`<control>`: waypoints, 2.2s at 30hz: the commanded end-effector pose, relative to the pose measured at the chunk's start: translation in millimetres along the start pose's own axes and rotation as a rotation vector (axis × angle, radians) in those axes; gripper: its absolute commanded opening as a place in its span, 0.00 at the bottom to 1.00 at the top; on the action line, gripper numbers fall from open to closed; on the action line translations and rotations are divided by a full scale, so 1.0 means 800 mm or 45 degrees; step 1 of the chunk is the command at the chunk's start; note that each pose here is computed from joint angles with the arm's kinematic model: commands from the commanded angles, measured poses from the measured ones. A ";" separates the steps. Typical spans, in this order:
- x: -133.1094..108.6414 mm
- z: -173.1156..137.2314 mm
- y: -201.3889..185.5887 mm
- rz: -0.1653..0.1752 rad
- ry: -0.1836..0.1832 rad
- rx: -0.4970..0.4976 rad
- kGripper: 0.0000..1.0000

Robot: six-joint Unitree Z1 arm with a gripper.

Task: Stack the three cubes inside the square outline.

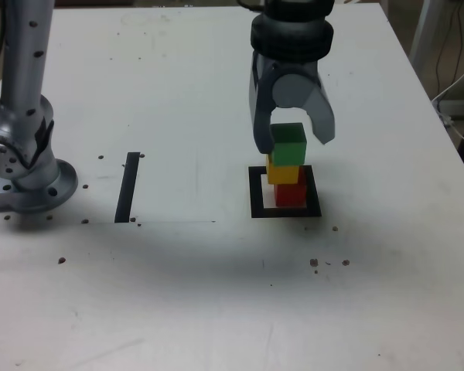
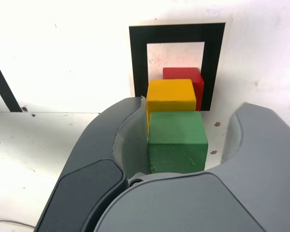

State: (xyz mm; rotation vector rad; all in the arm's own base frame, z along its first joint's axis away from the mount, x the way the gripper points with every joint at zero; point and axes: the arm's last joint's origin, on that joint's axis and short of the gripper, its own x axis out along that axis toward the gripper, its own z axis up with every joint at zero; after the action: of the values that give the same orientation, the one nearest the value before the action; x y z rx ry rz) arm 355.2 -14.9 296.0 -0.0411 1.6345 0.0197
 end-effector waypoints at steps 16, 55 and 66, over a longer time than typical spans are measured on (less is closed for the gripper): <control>-0.036 -0.042 0.006 0.051 -0.016 -0.022 1.00; 0.079 -0.243 0.021 -0.010 0.318 0.075 1.00; 0.077 -0.263 0.023 -0.005 0.339 0.067 1.00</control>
State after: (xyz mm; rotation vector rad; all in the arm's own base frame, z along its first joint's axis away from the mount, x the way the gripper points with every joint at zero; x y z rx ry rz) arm 142.1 -6.1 247.4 -0.0050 1.9105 -0.0379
